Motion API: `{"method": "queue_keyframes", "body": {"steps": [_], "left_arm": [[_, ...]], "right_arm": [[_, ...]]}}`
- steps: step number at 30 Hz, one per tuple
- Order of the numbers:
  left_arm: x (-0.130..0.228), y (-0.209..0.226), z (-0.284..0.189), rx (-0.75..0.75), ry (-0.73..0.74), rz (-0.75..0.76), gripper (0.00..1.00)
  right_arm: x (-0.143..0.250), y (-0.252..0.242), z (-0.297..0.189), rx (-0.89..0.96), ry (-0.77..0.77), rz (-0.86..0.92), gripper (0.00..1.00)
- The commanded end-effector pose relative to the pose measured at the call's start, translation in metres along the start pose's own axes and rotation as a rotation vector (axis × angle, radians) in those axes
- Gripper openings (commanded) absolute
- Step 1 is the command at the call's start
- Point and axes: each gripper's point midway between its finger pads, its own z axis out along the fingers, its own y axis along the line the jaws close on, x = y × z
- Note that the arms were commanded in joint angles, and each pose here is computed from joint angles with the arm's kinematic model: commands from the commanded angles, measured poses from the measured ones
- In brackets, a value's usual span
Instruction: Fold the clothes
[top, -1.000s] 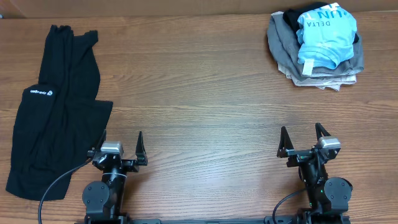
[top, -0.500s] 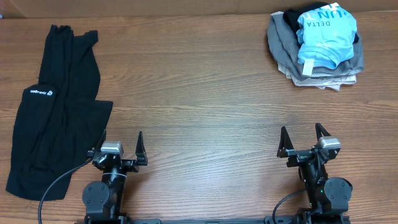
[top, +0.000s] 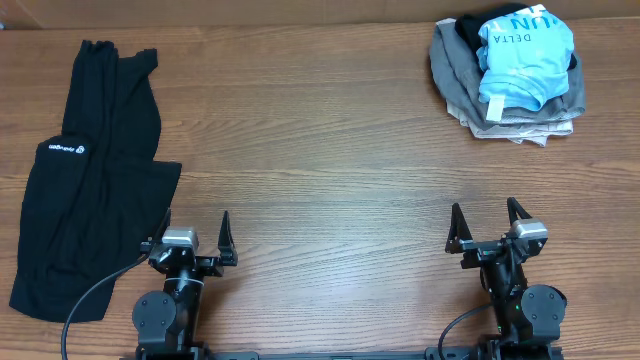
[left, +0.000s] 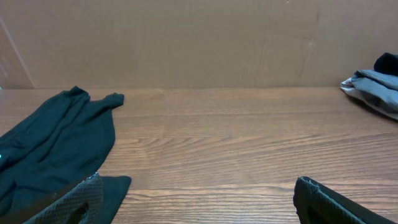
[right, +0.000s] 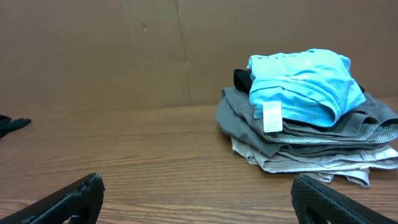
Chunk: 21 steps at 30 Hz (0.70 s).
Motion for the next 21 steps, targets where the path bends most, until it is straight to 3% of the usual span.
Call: {"method": "queue_keyframes", "body": {"steps": [1,21], "left_arm": [[0.0002,0.0050,-0.0005,-0.024,-0.005,-0.018,1.00],[0.0002,0.0050,-0.0005,-0.025,-0.005,-0.018,1.00]], "right_arm": [[0.0009,-0.0027,0.0000,0.019,-0.009,0.005,1.00],[0.0020,-0.0093,-0.0002,0.057,-0.006,0.008,1.00]]}}
